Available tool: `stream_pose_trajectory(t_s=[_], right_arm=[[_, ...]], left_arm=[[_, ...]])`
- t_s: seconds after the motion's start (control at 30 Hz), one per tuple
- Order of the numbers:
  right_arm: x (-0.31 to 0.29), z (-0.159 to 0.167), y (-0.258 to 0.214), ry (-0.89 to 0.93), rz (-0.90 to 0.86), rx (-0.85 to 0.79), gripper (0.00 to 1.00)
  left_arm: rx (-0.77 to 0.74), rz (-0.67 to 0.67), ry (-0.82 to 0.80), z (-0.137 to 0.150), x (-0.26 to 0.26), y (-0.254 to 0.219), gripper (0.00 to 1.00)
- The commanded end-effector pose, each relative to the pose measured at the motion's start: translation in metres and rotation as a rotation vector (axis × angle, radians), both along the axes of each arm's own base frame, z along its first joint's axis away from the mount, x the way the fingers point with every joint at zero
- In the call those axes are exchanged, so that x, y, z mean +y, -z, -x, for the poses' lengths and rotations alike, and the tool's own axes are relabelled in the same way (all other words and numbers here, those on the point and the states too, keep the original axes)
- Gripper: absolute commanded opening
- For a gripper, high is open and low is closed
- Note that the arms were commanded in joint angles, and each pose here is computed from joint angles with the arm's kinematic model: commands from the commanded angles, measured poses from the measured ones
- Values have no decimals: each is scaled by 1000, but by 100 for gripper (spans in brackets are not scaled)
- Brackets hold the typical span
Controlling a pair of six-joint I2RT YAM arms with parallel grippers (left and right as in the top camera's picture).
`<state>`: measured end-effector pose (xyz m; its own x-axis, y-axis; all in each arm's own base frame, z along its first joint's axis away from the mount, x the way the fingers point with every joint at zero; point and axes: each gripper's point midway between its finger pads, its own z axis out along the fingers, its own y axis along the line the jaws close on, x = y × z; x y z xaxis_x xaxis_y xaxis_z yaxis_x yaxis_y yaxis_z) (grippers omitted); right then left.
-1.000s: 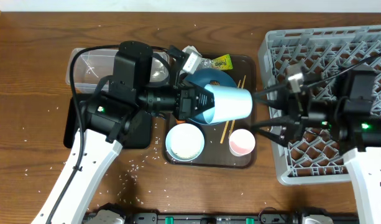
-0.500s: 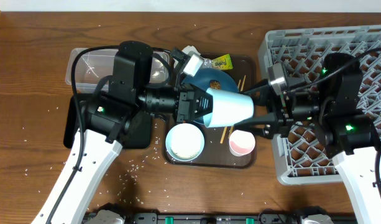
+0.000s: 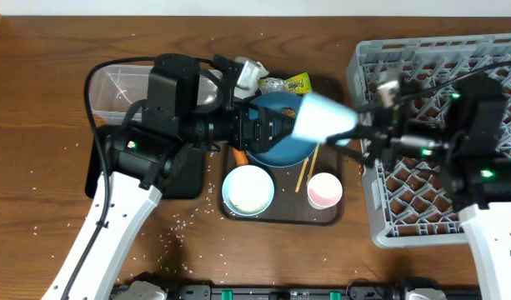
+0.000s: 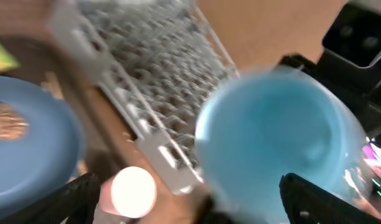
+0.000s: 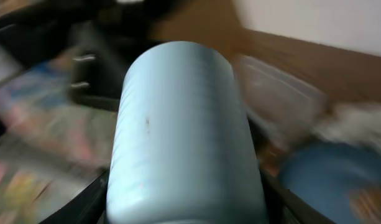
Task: Sort waste into correct bins and load items into the dishwasher rack
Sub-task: 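Lift the blue cup and pass it to the right gripper, then carry the blue cup with the right gripper into the grey rack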
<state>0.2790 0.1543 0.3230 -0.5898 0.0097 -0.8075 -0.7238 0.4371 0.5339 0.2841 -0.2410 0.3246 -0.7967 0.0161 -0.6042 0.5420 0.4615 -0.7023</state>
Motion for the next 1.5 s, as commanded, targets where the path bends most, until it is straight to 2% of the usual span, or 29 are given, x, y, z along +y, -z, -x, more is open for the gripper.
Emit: stream_pose_trajectory(t_s=[0.0,0.13,0.33,0.4,0.47,0.6,0.93,1.0,1.03,1.07,1.13,1.2,1.3,1.47], right_arm=[[-77,-40,34,481,214,131,44],[-163,-24,62,915,379,342,44],[-269,36,81,1444,565,587,45],[-295,53,85,1600,569,661,45],[-310,55,90,1657,544,699,46],[-328,56,111,1671,505,816,45],[-322,47,177,1481,434,1120,49],[-324,44,184,1473,439,1138,59],[-323,43,186,1464,433,1145,68],[-322,42,187,1456,423,1148,70],[-316,35,183,1414,391,1124,74],[-313,29,171,1382,379,1084,79],[-308,23,140,1363,347,1005,83],[-252,-2,74,1115,130,747,84]], left_arm=[[-17,-24,-42,-7,7,0,93],[28,-41,-67,-8,16,7,93],[59,-54,-76,-7,21,13,94],[65,-61,-73,-5,21,15,94],[75,-64,-72,-4,22,16,94],[90,-70,-72,-2,22,19,94],[90,-72,-71,-2,22,20,94],[91,-73,-71,-2,22,20,94],[91,-73,-70,-2,22,20,94],[86,-77,-68,-2,22,20,94],[57,-117,-63,-1,21,26,94],[47,-191,-96,-3,25,37,94],[45,-329,-150,-2,31,58,94],[38,-531,-147,10,21,96,93]])
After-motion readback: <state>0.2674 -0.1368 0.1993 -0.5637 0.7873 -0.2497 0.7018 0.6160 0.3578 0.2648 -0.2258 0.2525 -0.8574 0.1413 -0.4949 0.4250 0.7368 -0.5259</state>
